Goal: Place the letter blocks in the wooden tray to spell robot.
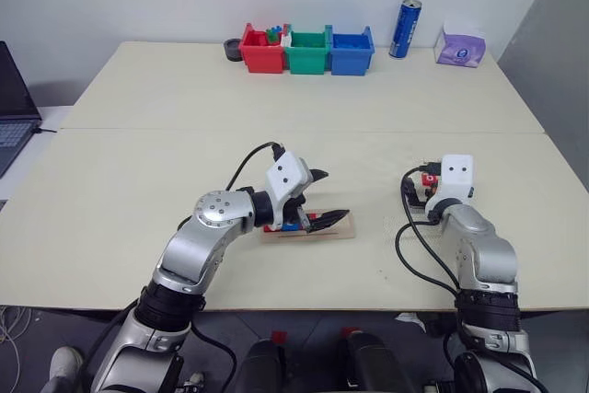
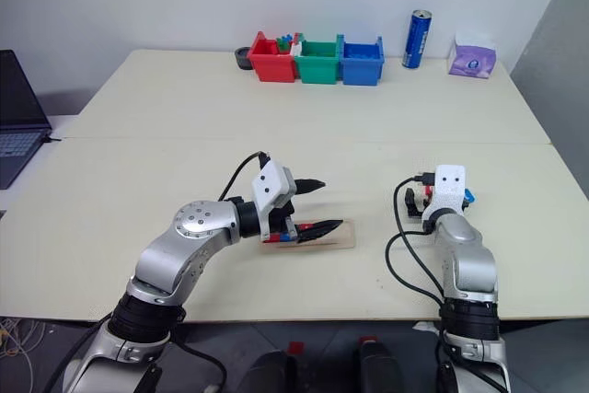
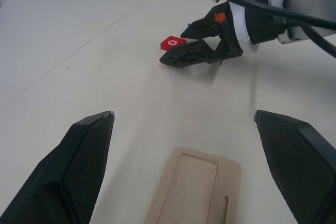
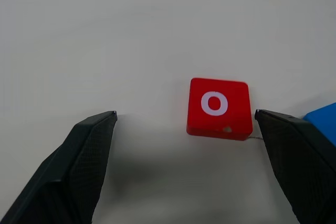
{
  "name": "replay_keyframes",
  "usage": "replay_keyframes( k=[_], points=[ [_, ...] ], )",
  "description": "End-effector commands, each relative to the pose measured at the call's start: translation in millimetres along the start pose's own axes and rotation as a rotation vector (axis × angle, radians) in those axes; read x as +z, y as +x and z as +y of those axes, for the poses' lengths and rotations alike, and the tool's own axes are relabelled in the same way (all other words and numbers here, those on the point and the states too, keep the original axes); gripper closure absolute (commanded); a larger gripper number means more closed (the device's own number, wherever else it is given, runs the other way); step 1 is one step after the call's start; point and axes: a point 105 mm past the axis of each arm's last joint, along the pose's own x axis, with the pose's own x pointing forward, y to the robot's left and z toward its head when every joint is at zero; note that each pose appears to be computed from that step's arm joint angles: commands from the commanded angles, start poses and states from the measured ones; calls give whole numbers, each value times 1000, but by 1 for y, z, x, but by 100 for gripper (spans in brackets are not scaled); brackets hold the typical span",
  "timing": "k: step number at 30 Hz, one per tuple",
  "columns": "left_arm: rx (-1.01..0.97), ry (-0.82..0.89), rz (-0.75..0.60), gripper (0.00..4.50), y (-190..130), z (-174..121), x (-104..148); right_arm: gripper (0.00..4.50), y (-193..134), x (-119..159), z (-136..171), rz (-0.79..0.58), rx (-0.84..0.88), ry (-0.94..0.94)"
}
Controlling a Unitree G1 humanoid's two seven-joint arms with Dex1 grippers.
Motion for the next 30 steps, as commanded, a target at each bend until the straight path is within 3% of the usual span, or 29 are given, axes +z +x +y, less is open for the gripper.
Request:
replay_keyframes(
  k=[1, 7, 8, 11, 17, 21, 30],
  points=[
    [-16, 47, -39, 0, 1, -2, 15, 2, 4, 11, -4, -38, -19, 43],
    [-17, 50, -36, 0, 0, -3, 15, 2, 9, 9, -7, -26, -29, 80],
    [-17, 50, -36, 0, 0, -3, 15, 18, 10, 9, -7, -26, -30, 83],
    [-23, 49, -36, 0, -1, -5, 15, 93, 9, 8, -8, -27, -37, 80],
    [-32, 56, -24, 0, -4, -5, 12, 304, 5, 6, -6, -19, -37, 85],
    [-64, 73, -4, 0, -11, -11, 7, 304, -1, 4, 6, 12, 2, 69],
    [-212, 81, 49, 0, -57, -39, -4, 304, -79, -21, 53, 222, 282, -46]
  ],
)
